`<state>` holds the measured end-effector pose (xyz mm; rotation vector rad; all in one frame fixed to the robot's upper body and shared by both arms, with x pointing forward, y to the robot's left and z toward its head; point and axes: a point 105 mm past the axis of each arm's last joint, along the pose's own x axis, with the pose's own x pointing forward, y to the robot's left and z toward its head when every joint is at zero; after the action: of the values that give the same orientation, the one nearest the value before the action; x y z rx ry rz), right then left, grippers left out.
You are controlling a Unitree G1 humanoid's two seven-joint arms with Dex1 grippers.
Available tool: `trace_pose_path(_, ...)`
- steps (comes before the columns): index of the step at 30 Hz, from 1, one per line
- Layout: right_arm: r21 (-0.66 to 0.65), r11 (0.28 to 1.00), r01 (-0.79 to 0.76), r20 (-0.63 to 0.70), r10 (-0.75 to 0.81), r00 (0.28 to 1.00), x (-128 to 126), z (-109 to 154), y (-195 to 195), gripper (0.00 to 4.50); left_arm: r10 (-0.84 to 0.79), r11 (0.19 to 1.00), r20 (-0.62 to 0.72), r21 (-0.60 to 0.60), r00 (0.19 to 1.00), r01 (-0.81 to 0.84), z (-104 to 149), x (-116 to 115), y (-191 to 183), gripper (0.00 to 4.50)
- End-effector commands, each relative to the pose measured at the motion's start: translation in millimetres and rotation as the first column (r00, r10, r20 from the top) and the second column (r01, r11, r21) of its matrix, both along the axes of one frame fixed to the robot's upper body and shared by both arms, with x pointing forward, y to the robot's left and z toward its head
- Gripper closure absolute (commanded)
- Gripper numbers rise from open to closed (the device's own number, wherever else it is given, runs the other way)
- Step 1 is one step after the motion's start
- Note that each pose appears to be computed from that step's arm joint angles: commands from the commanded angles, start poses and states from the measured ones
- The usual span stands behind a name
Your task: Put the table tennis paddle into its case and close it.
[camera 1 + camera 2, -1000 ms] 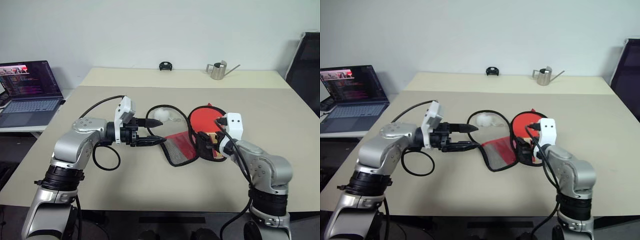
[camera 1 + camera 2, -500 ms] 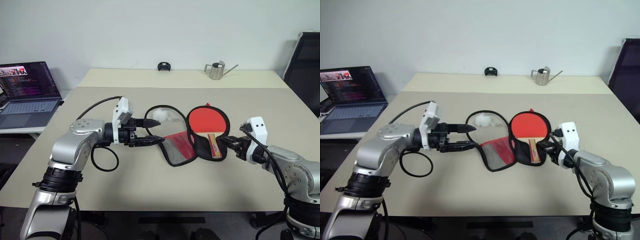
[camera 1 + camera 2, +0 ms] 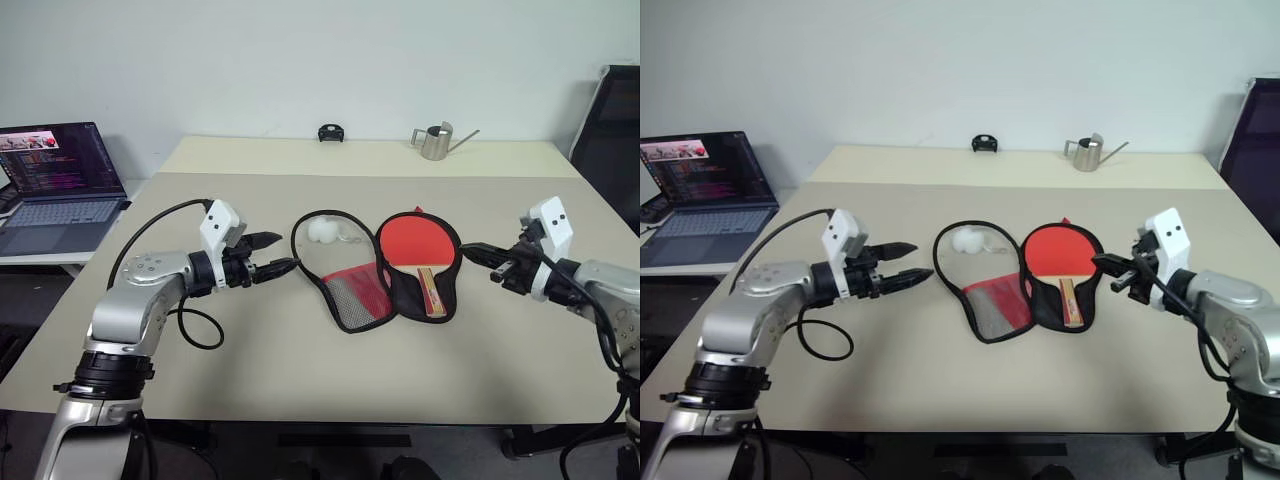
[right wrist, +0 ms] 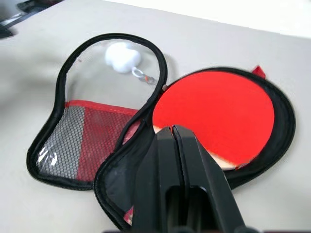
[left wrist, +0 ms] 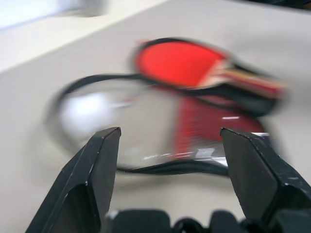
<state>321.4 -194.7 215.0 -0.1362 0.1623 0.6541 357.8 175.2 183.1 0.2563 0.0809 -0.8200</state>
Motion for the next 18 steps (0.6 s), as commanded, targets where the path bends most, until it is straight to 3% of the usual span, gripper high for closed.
trace_pose_path(1,-0.004,0.996,-0.091,0.081,0.091,0.993,-4,24,8,4.48,0.130,0.992,0.045,-0.005,0.991,-0.130,-1,11,10,0.93)
trace_pose_path(10,-0.087,0.955,-0.283,0.053,0.289,0.956,-30,35,9,4.48,0.231,0.969,-0.015,0.097,0.973,-0.228,-37,29,21,0.93)
trace_pose_path(18,-0.092,0.948,-0.305,0.057,0.311,0.949,-35,43,8,4.48,0.241,0.962,-0.046,0.141,0.970,-0.232,-56,46,15,0.93)
